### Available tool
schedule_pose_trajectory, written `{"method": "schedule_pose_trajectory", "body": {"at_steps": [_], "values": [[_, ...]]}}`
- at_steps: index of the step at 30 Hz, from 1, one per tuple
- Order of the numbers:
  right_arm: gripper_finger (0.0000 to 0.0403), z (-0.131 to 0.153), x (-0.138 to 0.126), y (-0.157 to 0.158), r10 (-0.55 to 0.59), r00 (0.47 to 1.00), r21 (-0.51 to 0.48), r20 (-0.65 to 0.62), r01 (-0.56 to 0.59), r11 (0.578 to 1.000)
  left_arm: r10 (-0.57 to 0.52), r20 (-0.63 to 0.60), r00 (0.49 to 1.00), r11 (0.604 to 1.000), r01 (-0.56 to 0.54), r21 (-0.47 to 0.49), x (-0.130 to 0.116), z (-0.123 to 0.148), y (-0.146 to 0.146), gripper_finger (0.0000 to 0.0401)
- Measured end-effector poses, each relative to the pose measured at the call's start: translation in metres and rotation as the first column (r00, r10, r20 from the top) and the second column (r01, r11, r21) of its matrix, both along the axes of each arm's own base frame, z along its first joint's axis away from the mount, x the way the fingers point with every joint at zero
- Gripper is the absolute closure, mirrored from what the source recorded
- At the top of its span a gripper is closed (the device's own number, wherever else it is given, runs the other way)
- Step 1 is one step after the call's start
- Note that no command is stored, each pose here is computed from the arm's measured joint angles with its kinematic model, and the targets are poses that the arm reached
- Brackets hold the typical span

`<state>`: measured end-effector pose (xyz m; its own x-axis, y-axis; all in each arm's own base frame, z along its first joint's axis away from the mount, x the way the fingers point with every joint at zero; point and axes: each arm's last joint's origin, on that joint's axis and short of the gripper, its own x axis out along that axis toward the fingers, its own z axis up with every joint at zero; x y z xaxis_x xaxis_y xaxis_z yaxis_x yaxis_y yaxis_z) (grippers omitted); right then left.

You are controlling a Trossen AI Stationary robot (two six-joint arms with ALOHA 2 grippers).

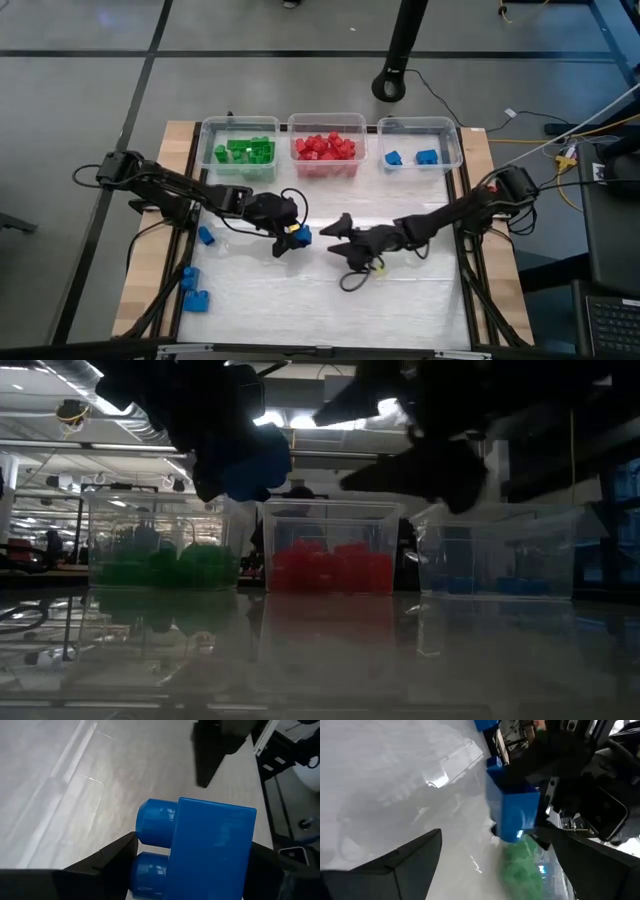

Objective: Sort blocks
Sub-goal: Put the blue game piece into the right transparent bin

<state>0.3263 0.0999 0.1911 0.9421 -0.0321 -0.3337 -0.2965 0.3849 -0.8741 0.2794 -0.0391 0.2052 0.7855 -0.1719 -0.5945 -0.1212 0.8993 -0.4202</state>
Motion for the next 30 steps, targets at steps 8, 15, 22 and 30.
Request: {"method": "schedule_pose_trajectory", "body": {"at_steps": [8,15,22,30], "values": [[0.0027,0.010,0.036,-0.008,0.084,0.996,-0.022,0.002,-0.084,0.996,-0.003,0.009,1.000,1.000,0.003,-0.013,0.000,0.001,-0.002,0.0129],[0.0027,0.006,0.053,-0.019,0.122,0.993,0.009,-0.005,-0.122,0.992,-0.013,0.044,0.999,1.000,0.013,-0.002,0.002,0.004,-0.002,0.0129],[0.0048,0.000,0.066,-0.016,0.169,0.986,0.023,-0.006,-0.169,0.985,-0.013,0.042,0.999,1.000,0.013,0.004,0.002,0.003,-0.002,0.0129],[0.0161,0.000,0.068,-0.017,0.164,0.987,0.014,0.004,-0.164,0.986,-0.020,0.056,0.998,1.000,0.019,0.013,0.003,0.004,-0.002,0.0129]]}}
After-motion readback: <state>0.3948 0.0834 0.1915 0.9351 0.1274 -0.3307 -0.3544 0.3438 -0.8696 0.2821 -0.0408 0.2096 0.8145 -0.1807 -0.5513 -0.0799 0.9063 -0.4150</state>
